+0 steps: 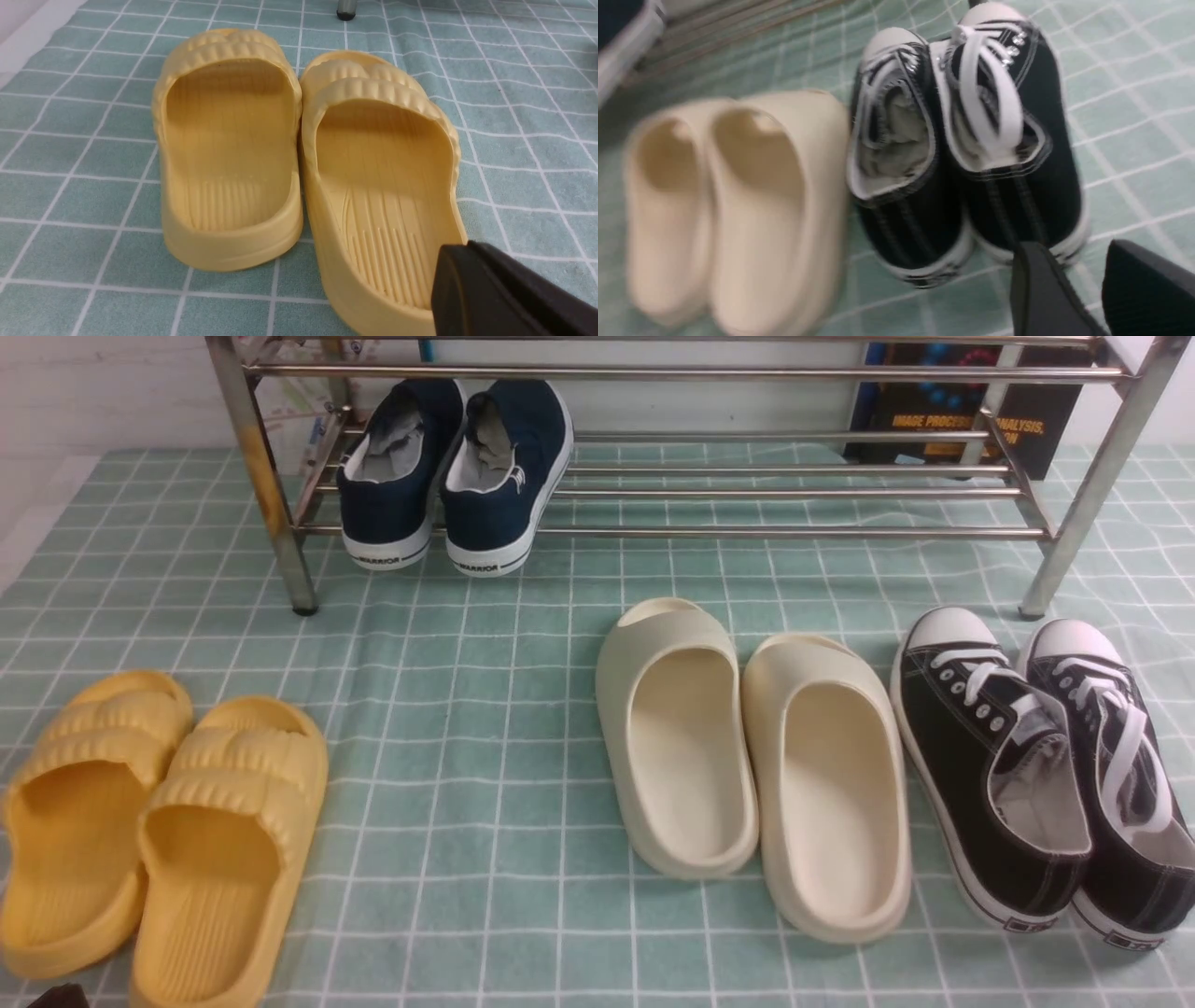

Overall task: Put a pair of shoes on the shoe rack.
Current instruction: Use the right arm to grab the shoe closest to it

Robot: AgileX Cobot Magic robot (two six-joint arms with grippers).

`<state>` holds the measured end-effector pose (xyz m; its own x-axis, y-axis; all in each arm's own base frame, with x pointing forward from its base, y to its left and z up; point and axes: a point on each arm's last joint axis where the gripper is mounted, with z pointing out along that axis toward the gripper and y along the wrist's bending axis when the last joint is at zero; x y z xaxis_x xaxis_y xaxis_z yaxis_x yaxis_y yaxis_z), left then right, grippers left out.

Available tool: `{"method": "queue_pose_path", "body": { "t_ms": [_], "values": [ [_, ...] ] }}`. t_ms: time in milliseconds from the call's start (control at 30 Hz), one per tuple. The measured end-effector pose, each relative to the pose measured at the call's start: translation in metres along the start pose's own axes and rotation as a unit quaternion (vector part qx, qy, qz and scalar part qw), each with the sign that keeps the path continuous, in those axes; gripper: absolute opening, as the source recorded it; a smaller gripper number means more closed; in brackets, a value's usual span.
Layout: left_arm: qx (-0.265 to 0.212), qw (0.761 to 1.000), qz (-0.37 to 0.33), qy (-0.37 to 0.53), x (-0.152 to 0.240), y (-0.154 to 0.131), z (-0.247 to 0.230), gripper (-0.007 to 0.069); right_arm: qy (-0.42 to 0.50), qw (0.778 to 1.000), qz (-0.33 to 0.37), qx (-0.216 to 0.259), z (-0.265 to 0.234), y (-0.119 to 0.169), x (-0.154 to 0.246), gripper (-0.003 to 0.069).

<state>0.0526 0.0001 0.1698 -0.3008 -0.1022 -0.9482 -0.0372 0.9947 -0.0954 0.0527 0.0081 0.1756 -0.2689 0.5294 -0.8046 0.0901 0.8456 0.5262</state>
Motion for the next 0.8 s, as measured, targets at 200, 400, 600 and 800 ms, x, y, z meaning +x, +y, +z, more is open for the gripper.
{"method": "queue_pose_path", "body": {
  "t_ms": [200, 400, 600, 800],
  "values": [
    [0.0, 1.0, 0.0, 0.0, 0.0, 0.0, 0.0, -0.0013, -0.016, 0.982, 0.184, -0.048, 0.0, 0.007, -0.003, 0.0239],
    [0.0, 1.0, 0.0, 0.0, 0.0, 0.0, 0.0, -0.0013, -0.049, 0.976, 0.202, -0.059, 0.0, 0.008, -0.009, 0.0239],
    [0.0, 1.0, 0.0, 0.0, 0.0, 0.0, 0.0, -0.001, -0.07, 0.975, 0.2, -0.061, -0.001, 0.007, -0.013, 0.0239],
    [0.0, 1.0, 0.0, 0.0, 0.0, 0.0, 0.0, -0.001, -0.076, 0.99, 0.101, -0.07, -0.01, 0.021, -0.029, 0.0228]
  ]
}}
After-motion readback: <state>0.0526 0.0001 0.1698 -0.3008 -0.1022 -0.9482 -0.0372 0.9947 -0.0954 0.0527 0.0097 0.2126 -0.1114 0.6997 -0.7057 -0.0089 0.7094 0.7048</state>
